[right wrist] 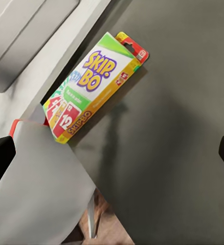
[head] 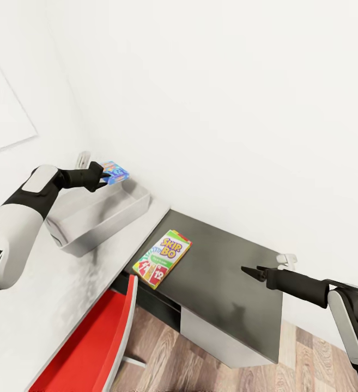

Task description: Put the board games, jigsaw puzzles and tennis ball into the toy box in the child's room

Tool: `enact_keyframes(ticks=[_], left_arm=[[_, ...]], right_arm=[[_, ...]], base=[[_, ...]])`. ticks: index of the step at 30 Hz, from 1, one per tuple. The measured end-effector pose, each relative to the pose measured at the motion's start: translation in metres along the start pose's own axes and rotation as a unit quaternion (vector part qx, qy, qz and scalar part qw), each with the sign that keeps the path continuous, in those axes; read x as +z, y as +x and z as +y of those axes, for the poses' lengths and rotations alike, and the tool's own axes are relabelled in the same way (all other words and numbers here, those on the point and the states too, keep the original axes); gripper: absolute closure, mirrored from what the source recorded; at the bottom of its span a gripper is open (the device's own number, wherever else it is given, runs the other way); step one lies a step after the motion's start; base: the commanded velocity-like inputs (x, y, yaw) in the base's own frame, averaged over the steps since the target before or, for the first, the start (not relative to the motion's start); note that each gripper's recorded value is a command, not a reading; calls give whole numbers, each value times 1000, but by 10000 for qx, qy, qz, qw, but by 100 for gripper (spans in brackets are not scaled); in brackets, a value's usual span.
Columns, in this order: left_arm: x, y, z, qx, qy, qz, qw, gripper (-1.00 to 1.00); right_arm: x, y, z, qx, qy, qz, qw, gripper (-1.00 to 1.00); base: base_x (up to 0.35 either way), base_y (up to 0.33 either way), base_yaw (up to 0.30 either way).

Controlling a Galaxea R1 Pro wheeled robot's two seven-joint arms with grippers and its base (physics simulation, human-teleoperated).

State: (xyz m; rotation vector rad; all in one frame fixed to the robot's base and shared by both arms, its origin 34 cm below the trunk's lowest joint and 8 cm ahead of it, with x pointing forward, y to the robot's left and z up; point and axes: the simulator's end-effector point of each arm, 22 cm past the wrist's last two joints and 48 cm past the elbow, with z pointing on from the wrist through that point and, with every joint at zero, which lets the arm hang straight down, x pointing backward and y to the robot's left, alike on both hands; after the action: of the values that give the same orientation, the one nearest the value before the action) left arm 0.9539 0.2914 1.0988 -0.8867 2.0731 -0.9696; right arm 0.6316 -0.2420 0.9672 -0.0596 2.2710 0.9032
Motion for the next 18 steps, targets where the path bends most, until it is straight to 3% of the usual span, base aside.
enact_keyframes(ticks=[18], left_arm=[[13,4,22,-46,-155,63,9998,100]], right_arm=[[7,10,-9,86,36,111,9999,-100]], base=[[0,0,0]])
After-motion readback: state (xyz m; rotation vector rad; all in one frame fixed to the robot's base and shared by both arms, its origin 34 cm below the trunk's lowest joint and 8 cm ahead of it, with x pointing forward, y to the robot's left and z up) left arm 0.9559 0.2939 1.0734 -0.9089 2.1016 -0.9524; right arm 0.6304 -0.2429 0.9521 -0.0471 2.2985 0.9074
